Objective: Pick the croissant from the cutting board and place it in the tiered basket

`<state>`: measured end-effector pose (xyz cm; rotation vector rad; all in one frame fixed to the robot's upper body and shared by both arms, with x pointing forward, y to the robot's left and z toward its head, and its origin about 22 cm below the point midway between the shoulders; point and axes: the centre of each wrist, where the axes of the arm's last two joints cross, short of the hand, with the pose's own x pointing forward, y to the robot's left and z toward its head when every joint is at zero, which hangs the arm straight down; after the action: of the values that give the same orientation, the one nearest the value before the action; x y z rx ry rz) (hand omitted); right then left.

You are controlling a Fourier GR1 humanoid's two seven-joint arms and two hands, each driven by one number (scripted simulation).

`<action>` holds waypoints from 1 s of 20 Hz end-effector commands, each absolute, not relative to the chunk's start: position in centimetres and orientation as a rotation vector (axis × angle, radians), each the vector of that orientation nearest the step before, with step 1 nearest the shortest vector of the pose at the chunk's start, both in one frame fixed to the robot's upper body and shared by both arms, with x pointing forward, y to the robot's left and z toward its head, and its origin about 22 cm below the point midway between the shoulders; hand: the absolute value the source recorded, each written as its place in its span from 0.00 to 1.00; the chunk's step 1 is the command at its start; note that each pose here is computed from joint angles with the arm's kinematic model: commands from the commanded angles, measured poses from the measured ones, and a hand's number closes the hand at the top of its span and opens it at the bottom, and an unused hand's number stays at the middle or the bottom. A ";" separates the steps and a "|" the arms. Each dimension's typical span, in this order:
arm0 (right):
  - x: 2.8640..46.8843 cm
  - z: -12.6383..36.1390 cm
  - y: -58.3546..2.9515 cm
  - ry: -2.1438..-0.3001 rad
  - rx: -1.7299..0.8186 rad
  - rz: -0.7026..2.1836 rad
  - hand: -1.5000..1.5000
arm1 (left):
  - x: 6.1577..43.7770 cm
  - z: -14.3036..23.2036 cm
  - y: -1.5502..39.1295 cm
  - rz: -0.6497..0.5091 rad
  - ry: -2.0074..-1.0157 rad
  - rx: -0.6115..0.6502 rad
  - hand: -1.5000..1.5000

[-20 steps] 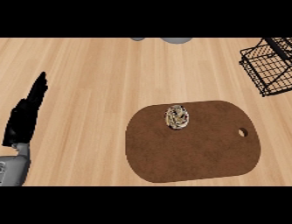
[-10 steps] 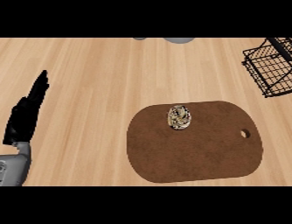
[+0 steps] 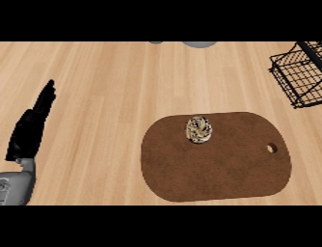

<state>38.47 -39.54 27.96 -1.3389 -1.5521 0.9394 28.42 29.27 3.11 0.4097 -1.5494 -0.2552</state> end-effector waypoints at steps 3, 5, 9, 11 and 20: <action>39.9 26.0 -42.0 -1.550 -1.219 0.996 1.00 | 27.6 2.0 29.1 -0.240 -1.538 0.399 0.50; 40.2 23.8 -42.8 -1.538 -1.165 0.989 1.00 | 27.9 3.2 29.7 -0.253 -1.561 0.437 0.50; 40.3 24.1 -44.2 -1.518 -1.095 0.991 1.00 | 28.0 4.0 30.1 -0.246 -1.561 0.425 0.50; 40.9 24.0 -43.6 -1.470 -1.017 1.011 1.00 | 28.3 3.1 27.6 -0.250 -1.555 0.412 0.50; 41.4 19.7 -43.7 -1.504 -0.835 0.732 0.00 | 28.3 3.1 28.4 -0.249 -1.556 0.397 0.50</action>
<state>40.79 -44.63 21.33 -0.8997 -1.4418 0.8321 28.62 28.47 3.85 0.4005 -1.5581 -0.2568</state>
